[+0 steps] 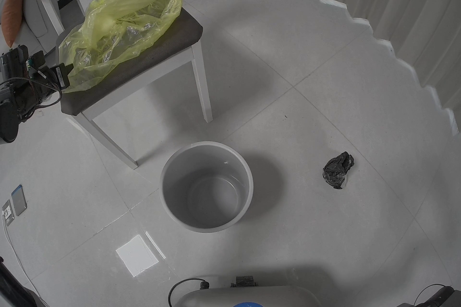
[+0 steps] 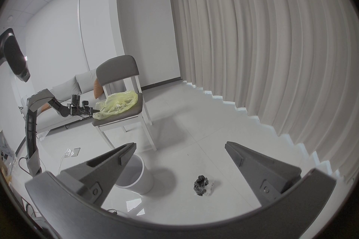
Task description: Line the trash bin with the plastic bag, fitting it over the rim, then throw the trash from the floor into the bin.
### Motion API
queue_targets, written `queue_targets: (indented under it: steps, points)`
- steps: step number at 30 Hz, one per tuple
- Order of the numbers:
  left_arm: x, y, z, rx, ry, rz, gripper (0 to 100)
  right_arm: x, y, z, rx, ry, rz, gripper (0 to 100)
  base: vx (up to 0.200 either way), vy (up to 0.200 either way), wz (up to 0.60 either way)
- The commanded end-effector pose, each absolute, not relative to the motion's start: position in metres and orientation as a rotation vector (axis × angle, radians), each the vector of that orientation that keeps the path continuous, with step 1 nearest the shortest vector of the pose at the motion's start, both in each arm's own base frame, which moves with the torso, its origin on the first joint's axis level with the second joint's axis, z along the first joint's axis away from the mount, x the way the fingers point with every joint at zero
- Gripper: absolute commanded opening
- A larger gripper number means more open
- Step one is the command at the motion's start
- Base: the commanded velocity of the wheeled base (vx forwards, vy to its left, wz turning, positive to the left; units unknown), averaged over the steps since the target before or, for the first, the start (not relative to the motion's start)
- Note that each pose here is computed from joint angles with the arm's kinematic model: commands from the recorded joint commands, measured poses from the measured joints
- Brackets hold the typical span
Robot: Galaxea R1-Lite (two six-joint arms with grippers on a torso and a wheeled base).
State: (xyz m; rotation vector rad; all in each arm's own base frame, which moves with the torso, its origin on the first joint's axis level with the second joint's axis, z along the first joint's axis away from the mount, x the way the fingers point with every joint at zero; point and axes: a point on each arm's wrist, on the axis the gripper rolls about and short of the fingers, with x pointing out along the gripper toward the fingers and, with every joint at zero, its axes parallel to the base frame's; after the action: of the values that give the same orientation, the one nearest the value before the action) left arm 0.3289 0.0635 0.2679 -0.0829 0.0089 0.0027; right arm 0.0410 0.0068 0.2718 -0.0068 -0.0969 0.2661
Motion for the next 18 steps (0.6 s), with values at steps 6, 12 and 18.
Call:
queue_targets:
  steps: [6,12,18]
  points:
    - [0.295,0.035,0.304,-0.058,-0.095,-0.086,0,0.042,0.007,0.269,0.003,-0.084,0.275,100,0.000,0.000,0.00]
    - [0.259,0.008,0.333,0.023,-0.195,-0.249,0,0.044,0.009,0.273,0.046,-0.084,0.332,100,0.000,0.000,0.00]
    - [0.231,-0.014,0.340,0.171,-0.189,-0.392,0,0.062,0.010,0.299,0.067,-0.087,0.359,100,0.000,0.000,0.00]
